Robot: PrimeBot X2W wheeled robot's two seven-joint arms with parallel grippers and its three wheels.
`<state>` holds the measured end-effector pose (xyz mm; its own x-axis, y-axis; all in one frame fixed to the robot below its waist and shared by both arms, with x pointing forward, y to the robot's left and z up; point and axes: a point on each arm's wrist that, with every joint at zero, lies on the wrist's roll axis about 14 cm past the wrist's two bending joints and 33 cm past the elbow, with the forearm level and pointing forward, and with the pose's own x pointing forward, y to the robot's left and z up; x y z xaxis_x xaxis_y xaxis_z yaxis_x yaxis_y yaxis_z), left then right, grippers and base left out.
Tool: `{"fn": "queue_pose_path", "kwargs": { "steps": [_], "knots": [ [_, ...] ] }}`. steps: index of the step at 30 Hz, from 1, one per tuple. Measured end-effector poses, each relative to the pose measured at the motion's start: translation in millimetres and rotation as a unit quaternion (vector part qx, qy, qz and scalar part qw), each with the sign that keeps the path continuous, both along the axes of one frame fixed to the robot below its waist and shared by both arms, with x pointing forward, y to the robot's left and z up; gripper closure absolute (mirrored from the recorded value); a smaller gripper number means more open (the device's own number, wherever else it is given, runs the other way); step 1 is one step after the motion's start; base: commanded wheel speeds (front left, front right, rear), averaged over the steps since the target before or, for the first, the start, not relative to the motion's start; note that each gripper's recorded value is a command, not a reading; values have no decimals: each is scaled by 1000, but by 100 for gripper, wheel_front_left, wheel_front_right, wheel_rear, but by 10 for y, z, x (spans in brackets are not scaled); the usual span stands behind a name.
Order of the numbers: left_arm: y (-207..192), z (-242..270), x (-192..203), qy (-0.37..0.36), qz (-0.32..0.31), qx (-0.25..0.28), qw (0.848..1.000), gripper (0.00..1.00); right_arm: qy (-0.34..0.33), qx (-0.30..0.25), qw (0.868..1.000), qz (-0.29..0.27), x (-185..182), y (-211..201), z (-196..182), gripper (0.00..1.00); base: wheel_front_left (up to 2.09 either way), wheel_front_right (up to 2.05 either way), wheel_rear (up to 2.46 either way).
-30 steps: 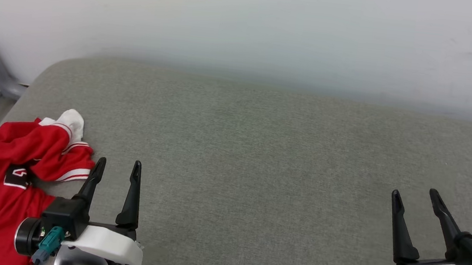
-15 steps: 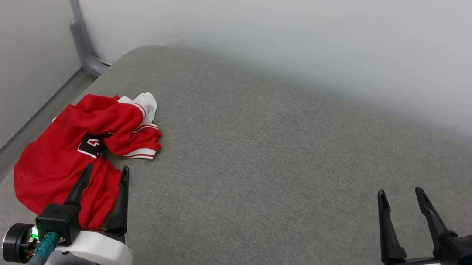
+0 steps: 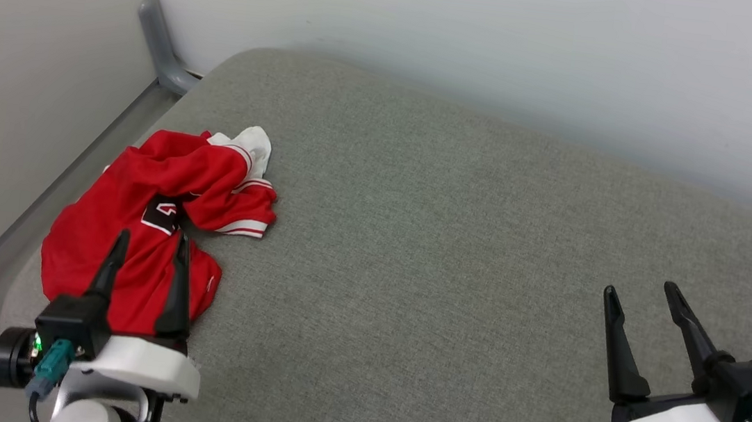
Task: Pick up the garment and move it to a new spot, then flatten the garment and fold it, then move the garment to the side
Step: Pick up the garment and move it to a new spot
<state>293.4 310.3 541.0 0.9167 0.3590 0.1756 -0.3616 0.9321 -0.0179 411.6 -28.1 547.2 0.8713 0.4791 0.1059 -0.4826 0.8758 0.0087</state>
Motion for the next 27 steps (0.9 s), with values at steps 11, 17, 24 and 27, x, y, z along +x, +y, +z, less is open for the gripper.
{"fn": "queue_pose_path", "kwargs": {
  "steps": [11,17,24,27],
  "knots": [
    [252,230,846,8,-32,15,999,0,23,-13,1000,-16,321,-124,-220,0,0,0,0],
    [459,106,1360,97,-48,8,994,0,40,-16,998,-39,486,-304,-404,0,0,0,0],
    [761,-451,1633,278,-42,-22,959,0,62,-19,996,-62,638,-478,-655,0,0,0,0],
    [908,-736,1589,357,-31,-43,932,0,69,-19,995,-69,687,-527,-754,0,0,0,0]
  ]
}}
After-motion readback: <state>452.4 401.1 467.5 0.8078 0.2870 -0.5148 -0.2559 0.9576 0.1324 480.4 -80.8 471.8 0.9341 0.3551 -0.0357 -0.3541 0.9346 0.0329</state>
